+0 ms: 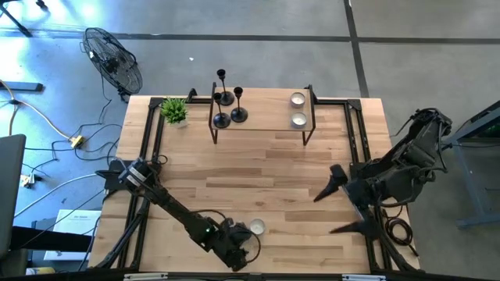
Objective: Pick & Place candle stick holders
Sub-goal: Put the red patterned scented candle on the shelf
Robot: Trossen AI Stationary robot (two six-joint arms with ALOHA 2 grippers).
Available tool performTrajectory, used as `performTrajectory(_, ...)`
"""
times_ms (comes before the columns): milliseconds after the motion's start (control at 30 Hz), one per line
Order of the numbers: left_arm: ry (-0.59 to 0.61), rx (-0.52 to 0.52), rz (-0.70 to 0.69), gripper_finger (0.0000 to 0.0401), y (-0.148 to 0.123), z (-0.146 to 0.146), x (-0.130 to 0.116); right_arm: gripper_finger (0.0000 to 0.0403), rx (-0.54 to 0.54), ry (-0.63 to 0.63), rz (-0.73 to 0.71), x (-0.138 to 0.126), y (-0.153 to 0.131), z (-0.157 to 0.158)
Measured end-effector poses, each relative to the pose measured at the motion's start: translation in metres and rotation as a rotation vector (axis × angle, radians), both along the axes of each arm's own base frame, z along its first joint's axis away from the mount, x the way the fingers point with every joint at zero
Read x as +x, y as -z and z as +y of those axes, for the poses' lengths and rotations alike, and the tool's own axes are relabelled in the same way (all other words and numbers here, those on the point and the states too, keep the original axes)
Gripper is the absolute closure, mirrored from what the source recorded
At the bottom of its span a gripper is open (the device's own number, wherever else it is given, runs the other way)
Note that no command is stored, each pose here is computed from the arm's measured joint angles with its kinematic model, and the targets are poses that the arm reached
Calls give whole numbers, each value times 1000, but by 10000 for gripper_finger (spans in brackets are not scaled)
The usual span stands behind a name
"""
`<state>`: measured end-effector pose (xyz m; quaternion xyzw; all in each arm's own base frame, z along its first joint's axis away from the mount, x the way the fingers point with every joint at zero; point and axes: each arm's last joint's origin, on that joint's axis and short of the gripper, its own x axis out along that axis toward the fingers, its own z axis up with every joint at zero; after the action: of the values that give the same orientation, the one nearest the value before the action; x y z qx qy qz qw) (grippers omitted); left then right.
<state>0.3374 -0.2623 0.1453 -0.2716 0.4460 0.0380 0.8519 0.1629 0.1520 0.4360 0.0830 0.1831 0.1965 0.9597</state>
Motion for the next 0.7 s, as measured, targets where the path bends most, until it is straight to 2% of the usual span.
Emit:
performTrajectory(100, 27, -88, 34, 162, -17, -1, -7, 6, 18, -53, -2, 4, 1, 6)
performTrajectory(200, 41, -154, 20, 162, -49, 3, -14, 5, -27, -52, -27, 11, 4, 12)
performTrajectory(333, 11, -166, 48, 162, -86, 19, -32, 5, -91, 7, -27, 20, 11, 18)
performTrajectory(500, 26, -225, -27, 162, -140, 37, -56, 6, -155, 169, -31, 27, 18, 19)
performTrajectory(600, 69, -199, -119, 162, -167, 50, -69, 4, -123, 290, -17, 27, 21, 19)
performTrajectory(700, 88, -122, -283, 162, -198, 65, -83, 4, -73, 476, 12, 26, 27, 16)
